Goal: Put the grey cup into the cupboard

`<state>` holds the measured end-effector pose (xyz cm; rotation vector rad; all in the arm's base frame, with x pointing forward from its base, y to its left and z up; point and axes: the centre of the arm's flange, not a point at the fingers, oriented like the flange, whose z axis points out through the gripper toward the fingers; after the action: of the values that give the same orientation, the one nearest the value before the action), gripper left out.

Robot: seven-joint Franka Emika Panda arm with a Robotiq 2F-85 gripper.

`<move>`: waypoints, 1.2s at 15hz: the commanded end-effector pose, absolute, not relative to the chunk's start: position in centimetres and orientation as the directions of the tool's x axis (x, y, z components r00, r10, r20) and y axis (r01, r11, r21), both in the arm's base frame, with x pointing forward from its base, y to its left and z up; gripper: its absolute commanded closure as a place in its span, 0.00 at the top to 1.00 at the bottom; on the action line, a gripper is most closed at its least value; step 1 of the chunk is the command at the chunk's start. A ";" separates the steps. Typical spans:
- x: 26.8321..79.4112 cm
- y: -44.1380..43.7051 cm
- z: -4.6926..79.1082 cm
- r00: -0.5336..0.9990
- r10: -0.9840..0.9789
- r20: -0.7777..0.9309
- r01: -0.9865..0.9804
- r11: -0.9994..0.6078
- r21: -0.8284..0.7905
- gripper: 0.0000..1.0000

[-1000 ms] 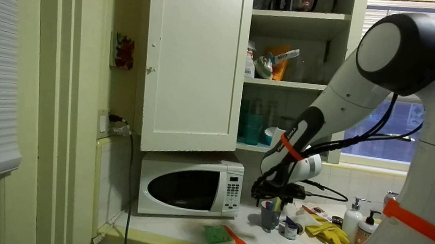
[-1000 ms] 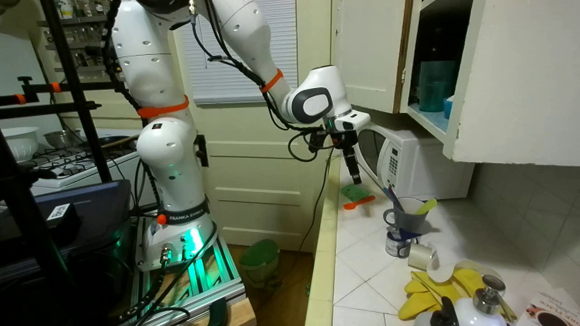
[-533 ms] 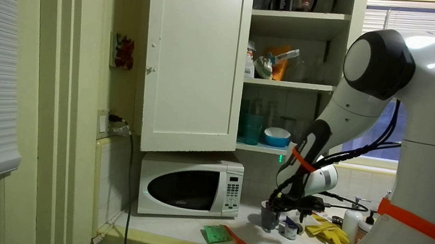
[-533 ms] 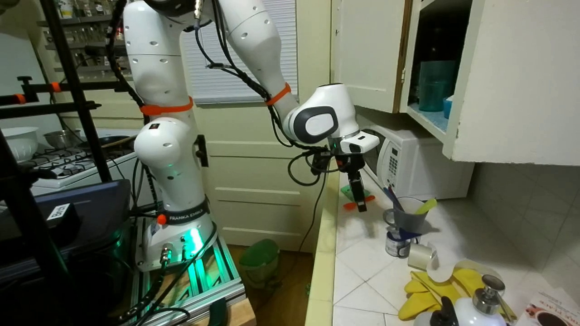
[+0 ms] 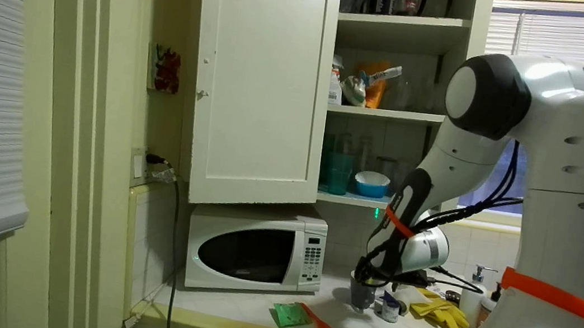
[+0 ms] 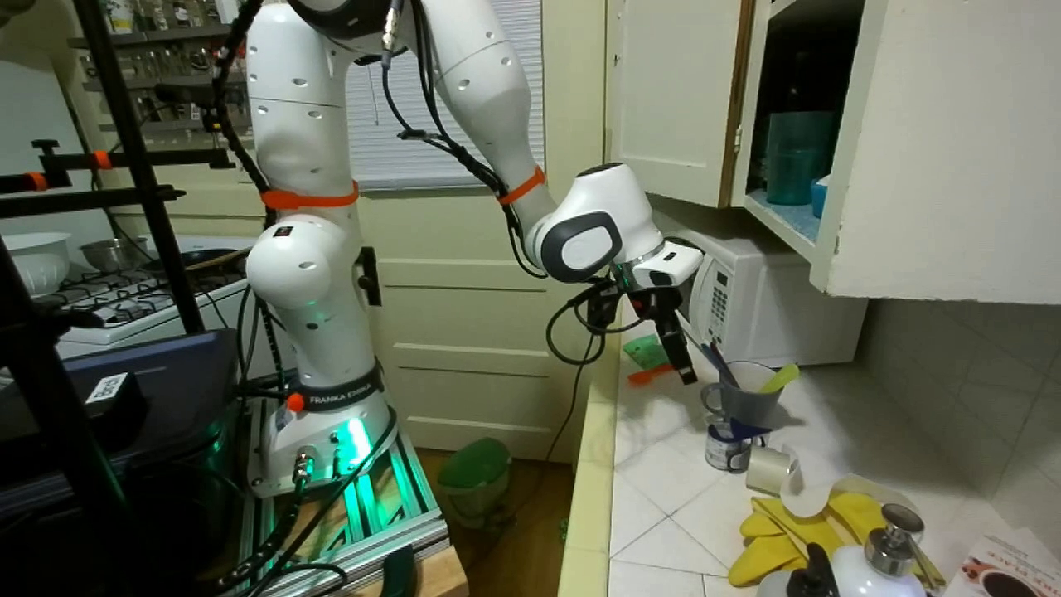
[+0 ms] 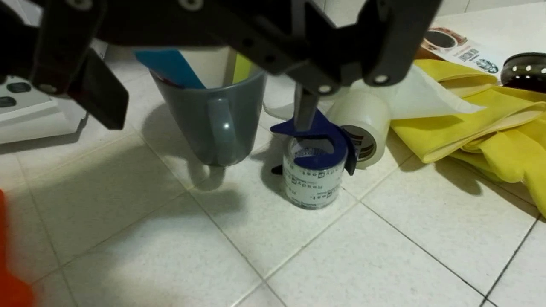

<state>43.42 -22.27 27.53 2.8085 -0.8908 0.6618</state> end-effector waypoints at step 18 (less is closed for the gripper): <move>44.8 -24.4 24.2 0.736 -0.437 0.517 -0.483 -0.874 -0.051 1.00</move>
<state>45.61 -22.26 24.14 2.8538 -0.7719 0.7983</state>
